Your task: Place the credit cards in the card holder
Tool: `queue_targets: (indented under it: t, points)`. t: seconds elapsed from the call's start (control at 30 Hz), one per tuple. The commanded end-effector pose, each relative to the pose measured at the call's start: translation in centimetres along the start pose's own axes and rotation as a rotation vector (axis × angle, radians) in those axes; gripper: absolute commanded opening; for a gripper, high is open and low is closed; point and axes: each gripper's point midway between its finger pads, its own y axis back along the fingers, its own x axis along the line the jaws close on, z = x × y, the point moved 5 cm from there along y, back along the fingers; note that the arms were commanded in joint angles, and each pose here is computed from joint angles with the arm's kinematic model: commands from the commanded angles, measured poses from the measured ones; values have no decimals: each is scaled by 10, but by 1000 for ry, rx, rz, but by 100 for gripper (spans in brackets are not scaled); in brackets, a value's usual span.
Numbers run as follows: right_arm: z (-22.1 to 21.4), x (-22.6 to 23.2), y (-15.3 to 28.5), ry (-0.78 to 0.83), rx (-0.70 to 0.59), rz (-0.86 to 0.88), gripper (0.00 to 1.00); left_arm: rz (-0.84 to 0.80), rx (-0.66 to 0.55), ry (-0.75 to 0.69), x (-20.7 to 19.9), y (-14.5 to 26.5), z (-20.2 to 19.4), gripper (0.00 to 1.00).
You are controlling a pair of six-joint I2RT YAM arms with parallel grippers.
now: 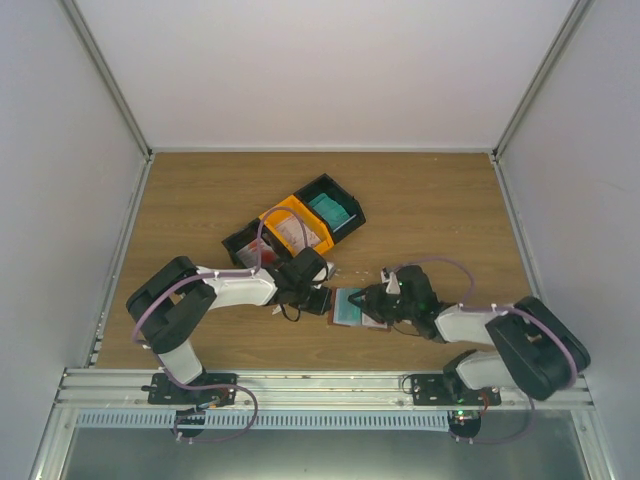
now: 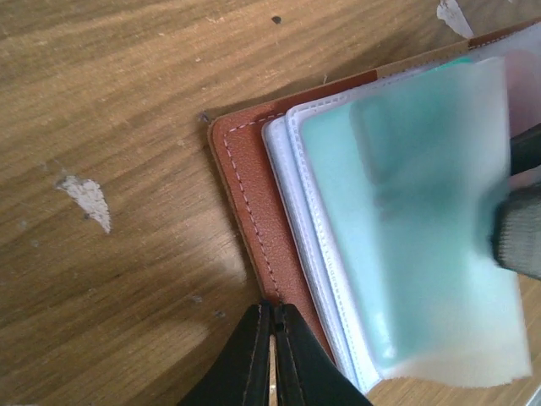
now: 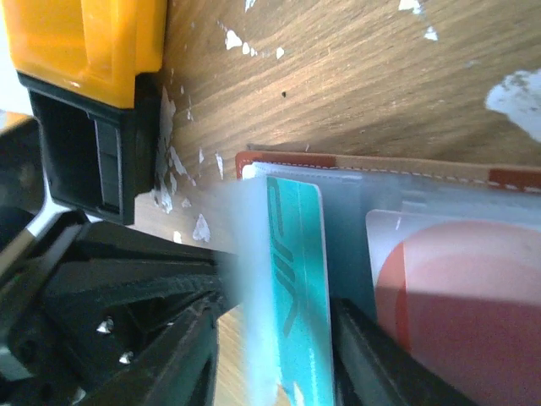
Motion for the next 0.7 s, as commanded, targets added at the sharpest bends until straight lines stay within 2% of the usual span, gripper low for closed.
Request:
queue_targets:
  t: [0.0,0.17,0.37,0.5,0.67]
  points:
    - [3,0,11,13,-61,-69,41,-4,27,0,-1,0,-10,8]
    - [9,3,26,37,-125,-152,53,-6,18,-1,-2,1,-7,8]
    - [13,-1,41,77,-172,-270,58,-15,5,10,-5,4,-4,11]
    - [9,-2,39,110,-128,-273,57,-18,-5,23,-6,6,-3,18]
    - [4,2,28,156,-57,-240,53,-21,10,27,-5,3,-6,17]
